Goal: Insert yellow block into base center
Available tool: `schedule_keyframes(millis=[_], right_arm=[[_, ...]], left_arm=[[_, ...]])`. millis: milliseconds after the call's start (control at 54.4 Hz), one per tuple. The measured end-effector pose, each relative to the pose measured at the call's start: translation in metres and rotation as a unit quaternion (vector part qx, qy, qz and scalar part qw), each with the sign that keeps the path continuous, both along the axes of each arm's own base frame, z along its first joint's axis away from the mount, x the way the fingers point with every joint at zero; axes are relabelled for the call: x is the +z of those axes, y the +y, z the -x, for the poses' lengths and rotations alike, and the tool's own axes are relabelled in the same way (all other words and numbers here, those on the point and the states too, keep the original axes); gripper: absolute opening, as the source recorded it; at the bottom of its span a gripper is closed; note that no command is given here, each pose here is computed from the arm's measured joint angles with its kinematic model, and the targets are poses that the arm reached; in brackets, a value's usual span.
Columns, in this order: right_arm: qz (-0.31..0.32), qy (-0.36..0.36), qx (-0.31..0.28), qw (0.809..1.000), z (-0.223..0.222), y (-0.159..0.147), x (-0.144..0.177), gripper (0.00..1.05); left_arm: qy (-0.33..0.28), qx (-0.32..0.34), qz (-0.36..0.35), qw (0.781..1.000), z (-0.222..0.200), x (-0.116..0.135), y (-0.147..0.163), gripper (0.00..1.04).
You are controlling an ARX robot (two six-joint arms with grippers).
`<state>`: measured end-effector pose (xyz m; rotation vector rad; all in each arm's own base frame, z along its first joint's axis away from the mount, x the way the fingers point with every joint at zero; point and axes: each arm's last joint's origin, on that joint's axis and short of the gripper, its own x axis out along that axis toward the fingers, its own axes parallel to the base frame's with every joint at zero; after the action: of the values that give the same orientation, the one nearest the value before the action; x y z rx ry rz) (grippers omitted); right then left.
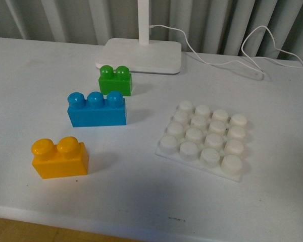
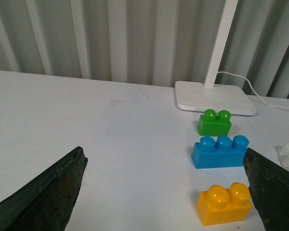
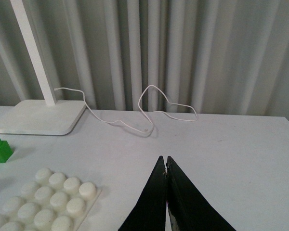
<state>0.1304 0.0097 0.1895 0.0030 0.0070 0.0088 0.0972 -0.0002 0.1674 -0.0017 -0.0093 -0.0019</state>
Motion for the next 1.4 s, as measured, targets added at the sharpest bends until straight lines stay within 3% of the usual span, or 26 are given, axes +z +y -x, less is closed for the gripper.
schedule_keyframes(millis=[478, 1177, 1398], right_arm=[[0.0, -0.006, -0.004, 1.0, 0.017, -0.01, -0.021, 0.01], [0.0, -0.005, -0.004, 1.0, 0.033, -0.01, -0.024, 0.01], [0.001, -0.005, -0.004, 1.0, 0.033, -0.01, -0.024, 0.41]], left_arm=[[0.0, 0.0, 0.0, 1.0, 0.0, 0.0, 0.0, 0.98], [0.0, 0.0, 0.0, 1.0, 0.0, 0.0, 0.0, 0.98], [0.006, 0.01, 0.003, 1.0, -0.001, -0.001, -0.001, 0.98]])
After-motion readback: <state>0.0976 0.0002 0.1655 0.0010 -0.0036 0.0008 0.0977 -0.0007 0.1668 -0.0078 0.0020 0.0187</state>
